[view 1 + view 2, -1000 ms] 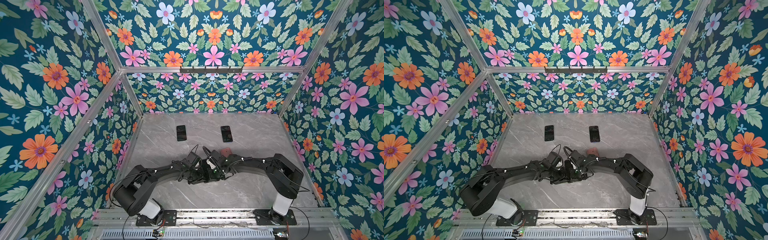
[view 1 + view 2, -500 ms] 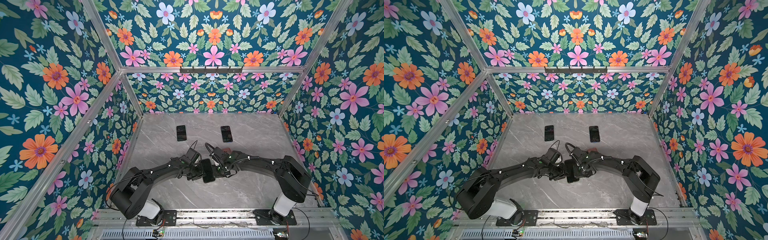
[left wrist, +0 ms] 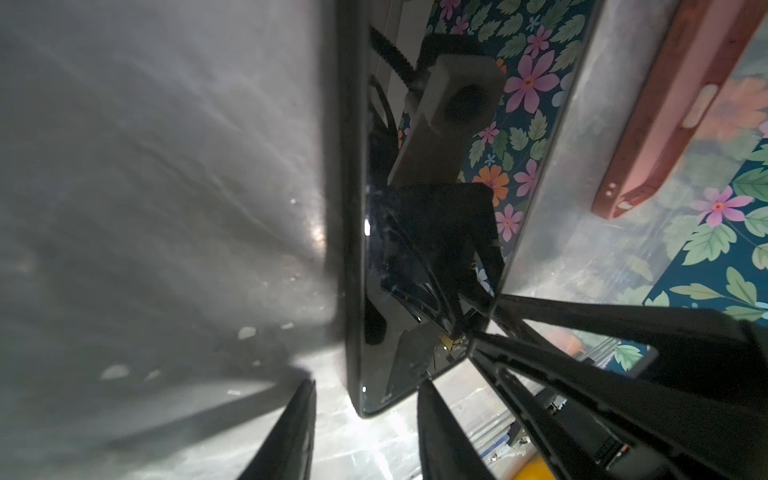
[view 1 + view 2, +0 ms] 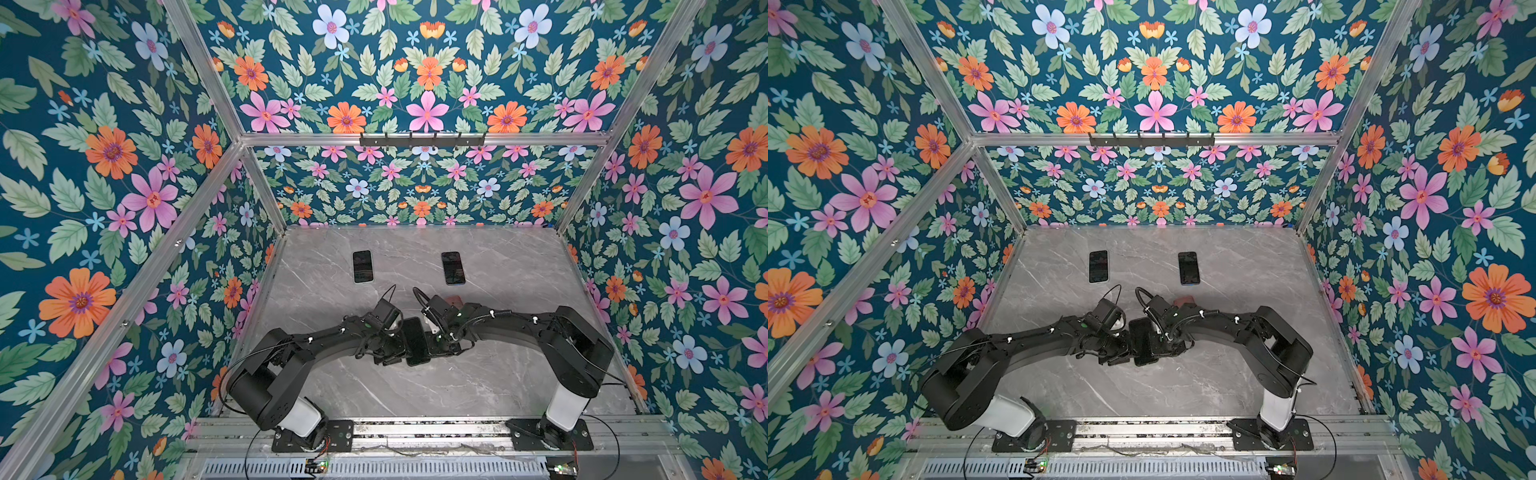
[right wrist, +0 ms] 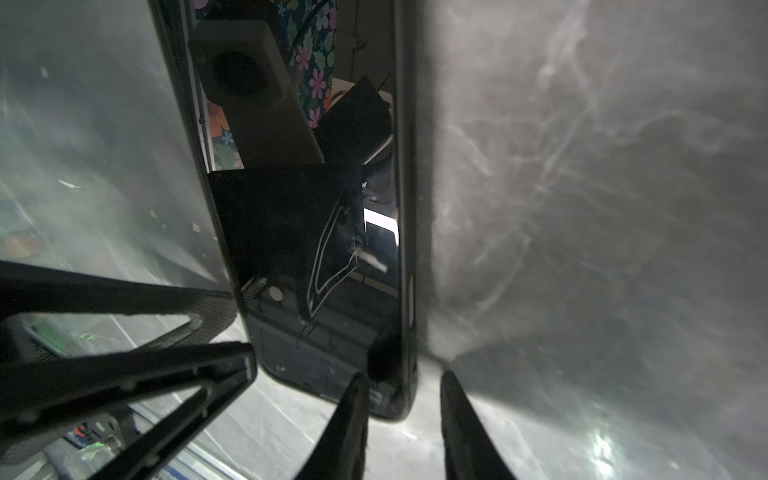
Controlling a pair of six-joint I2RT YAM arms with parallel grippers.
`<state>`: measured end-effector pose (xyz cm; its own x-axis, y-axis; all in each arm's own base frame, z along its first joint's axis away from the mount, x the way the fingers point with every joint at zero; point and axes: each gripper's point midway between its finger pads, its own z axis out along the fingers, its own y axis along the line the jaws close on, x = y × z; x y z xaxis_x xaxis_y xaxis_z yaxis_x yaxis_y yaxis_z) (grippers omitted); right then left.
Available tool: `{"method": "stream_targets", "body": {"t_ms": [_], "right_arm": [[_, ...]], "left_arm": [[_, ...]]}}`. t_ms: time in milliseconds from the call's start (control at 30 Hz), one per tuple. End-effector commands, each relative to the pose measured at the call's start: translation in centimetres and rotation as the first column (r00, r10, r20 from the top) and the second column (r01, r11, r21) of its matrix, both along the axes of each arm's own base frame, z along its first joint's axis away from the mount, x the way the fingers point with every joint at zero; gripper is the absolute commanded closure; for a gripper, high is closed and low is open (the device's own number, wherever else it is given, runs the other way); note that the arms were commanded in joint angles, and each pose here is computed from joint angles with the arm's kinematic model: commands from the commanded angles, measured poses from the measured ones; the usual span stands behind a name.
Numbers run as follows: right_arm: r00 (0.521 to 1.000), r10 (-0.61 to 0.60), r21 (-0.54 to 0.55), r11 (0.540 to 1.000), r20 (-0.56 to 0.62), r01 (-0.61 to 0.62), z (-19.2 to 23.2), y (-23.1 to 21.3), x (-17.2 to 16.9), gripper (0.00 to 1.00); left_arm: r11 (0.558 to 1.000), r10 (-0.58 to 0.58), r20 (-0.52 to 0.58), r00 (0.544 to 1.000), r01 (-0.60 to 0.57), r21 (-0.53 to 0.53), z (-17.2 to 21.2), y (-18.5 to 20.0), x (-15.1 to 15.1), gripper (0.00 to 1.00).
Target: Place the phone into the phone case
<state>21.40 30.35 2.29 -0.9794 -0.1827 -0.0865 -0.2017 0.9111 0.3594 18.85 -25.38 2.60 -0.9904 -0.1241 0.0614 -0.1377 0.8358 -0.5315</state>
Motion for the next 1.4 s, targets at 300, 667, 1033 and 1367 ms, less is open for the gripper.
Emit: {"method": "stream_targets", "body": {"t_ms": [300,667,1033,1367], "right_arm": [[1.0,-0.003,0.04,0.999,-0.028,0.004,-0.4,0.8,-0.3,0.8],[0.999,-0.009,0.068,0.998,-0.051,0.012,-0.8,1.0,-0.8,0.87],[0.998,-0.008,0.079,0.997,-0.062,0.013,-1.1,1.3,-1.4,0.92],[0.998,-0.011,0.083,0.996,-0.061,0.016,-0.7,1.3,-1.8,0.93]], "left_arm": [[1.0,-0.011,0.002,1.0,0.011,-0.025,-0.7,-0.9,0.5,0.67],[0.999,-0.004,-0.001,1.0,0.004,-0.034,-1.0,-0.8,0.4,0.72],[0.999,0.0,-0.001,1.0,0.0,-0.038,-1.1,-0.8,0.3,0.74],[0.999,0.002,0.007,1.0,-0.002,-0.04,-0.9,-0.8,0.3,0.74]]}}
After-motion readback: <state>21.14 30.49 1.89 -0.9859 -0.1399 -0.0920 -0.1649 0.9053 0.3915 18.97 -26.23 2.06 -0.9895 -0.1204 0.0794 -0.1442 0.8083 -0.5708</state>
